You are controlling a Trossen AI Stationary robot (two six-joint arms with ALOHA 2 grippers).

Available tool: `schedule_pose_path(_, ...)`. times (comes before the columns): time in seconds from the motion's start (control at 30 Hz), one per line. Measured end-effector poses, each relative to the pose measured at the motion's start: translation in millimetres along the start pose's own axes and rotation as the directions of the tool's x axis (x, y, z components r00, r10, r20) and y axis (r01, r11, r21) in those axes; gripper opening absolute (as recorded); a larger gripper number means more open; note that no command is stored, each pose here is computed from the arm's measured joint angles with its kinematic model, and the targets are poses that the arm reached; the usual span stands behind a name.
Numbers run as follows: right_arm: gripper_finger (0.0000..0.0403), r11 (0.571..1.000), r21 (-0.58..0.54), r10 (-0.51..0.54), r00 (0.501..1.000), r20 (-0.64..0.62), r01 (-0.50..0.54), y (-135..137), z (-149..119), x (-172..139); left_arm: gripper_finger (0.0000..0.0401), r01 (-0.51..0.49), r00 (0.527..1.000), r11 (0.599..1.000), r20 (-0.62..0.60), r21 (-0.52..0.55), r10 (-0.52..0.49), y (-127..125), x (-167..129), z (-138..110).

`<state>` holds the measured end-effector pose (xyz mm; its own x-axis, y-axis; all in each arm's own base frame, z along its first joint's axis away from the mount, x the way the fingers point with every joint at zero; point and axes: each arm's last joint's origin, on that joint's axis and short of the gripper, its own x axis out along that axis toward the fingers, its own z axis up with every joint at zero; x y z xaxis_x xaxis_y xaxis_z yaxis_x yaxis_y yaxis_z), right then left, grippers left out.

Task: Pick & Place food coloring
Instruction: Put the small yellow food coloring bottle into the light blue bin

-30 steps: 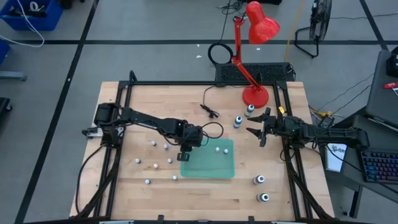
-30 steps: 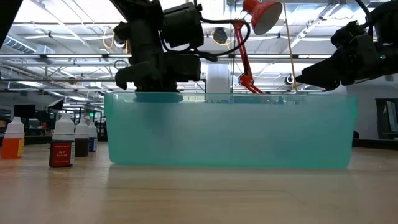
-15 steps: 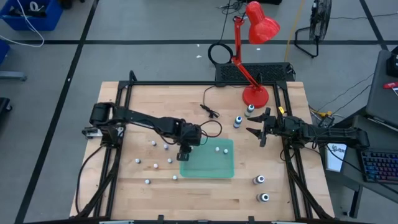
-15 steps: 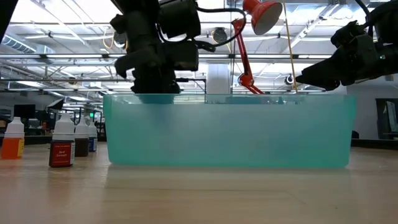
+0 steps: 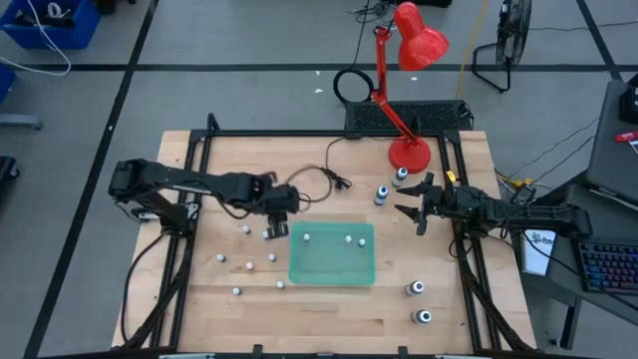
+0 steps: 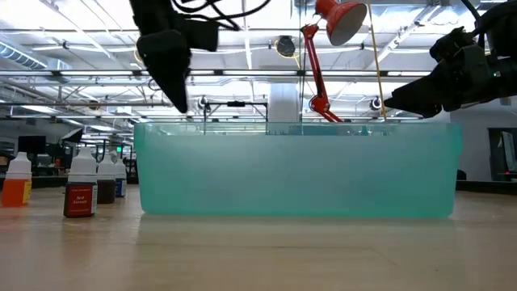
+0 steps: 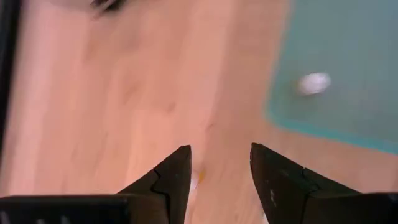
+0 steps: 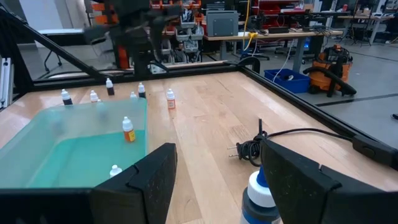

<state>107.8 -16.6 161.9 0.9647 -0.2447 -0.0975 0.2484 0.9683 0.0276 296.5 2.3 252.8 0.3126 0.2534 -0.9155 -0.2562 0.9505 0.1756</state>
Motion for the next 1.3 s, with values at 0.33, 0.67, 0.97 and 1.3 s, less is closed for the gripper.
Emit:
schedule_pose_path(0.33, 0.0222, 1.000, 0.000, 0.000, 1.000, -0.001, 0.000, 0, 0, 0, 0.0228, -0.144, 0.967, 0.936, -0.245, -0.320, 0.065, 38, 4, -23)
schedule_pose_path(0.67, 0.0222, 1.000, 0.000, 0.000, 1.000, -0.001, 0.000, 0, 0, 0, 0.0261, -0.141, 0.947, 0.938, -0.319, -0.315, 0.035, 51, 28, -41)
schedule_pose_path(0.97, 0.0222, 1.000, 0.000, 0.000, 1.000, -0.001, 0.000, 0, 0, 0, 0.0253, -0.081, 0.951, 0.938, -0.307, -0.336, -0.028, 60, 49, -52)
schedule_pose_path(1.3, 0.0222, 1.000, 0.000, 0.000, 1.000, -0.001, 0.000, 0, 0, 0, 0.0248, 0.039, 0.961, 0.939, -0.246, -0.341, -0.128, 58, 62, -55)
